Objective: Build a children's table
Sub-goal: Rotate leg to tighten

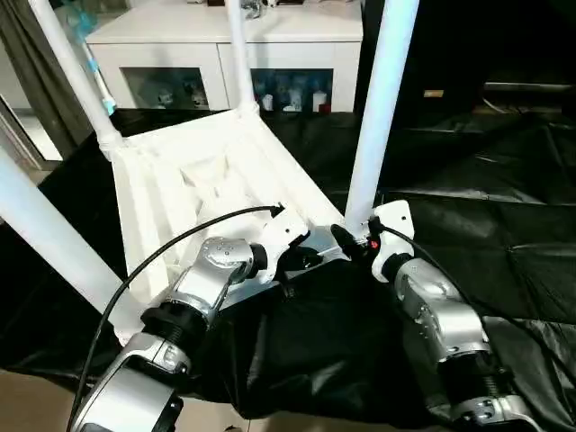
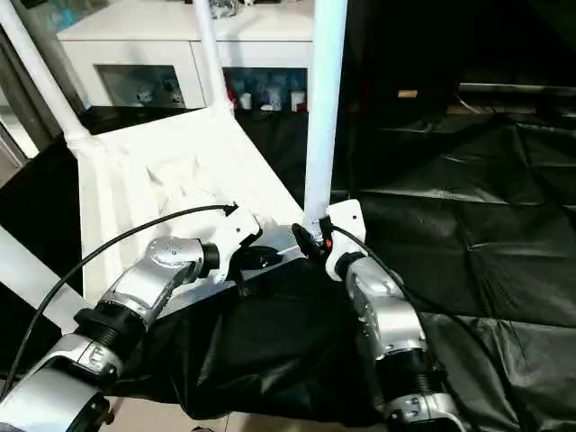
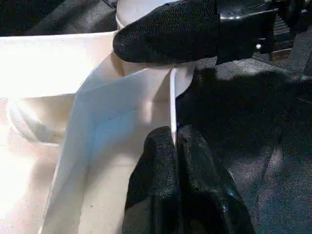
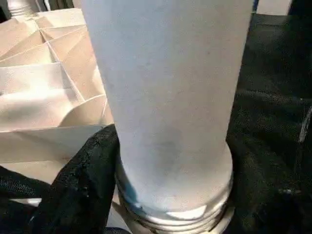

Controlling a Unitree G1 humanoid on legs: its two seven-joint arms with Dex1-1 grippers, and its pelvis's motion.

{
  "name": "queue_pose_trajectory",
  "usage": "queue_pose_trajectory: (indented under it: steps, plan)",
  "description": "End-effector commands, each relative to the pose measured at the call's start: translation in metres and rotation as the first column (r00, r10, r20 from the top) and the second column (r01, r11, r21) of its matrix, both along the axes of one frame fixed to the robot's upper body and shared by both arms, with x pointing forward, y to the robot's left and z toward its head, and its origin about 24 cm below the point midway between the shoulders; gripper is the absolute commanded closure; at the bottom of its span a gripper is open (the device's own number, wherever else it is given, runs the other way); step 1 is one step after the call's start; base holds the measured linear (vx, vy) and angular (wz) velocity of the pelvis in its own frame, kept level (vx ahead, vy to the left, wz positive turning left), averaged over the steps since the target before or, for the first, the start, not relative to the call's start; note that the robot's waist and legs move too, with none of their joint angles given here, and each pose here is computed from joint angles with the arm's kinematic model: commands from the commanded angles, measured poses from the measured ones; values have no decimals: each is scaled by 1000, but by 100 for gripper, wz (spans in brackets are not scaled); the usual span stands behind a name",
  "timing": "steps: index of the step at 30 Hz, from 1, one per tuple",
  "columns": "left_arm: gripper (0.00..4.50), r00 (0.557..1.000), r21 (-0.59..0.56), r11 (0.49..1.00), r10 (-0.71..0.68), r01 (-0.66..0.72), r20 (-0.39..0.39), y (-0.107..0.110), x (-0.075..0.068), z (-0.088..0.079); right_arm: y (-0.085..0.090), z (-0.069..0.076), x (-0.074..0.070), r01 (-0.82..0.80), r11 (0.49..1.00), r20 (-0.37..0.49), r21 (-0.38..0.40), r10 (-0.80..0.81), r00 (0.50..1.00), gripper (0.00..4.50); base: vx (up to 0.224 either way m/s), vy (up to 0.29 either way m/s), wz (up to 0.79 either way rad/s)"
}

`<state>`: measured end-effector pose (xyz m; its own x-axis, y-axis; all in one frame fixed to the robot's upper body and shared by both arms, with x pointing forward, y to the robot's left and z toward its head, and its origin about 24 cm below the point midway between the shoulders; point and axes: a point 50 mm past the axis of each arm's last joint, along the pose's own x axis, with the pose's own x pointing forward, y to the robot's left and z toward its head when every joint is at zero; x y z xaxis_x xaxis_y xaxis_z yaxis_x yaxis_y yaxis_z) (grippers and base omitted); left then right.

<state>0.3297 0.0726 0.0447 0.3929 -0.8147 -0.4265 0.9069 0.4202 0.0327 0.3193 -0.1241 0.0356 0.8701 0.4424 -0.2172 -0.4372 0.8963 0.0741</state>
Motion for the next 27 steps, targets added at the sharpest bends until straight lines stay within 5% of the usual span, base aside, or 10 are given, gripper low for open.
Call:
queue_pose_trajectory:
  steps: [1,4,7,14,19,27]
  plan:
    - [450,991,-33,993,-115,117,64,-14,-1,15,31,-9,-11,-182,982,-56,49,184,981,92,0,0,0]
    - [450,983,-18,984,-175,176,58,-4,-5,13,25,-4,-16,-277,960,-42,29,278,960,76,0,0,0]
    - [450,963,-8,963,-270,270,23,11,-12,12,9,5,-29,-466,885,-28,-4,466,885,76,0,0,0]
    - [450,929,-30,929,-369,368,-39,27,-19,16,-20,17,-41,-620,783,-43,-50,619,785,76,0,0,0]
    - [450,919,-34,921,-389,387,-62,36,-21,17,-31,23,-40,-650,758,-55,-49,648,759,99,0,0,0]
    - [450,925,-32,926,-376,375,-59,39,-21,16,-27,23,-39,-669,743,-59,-32,667,743,165,0,0,0]
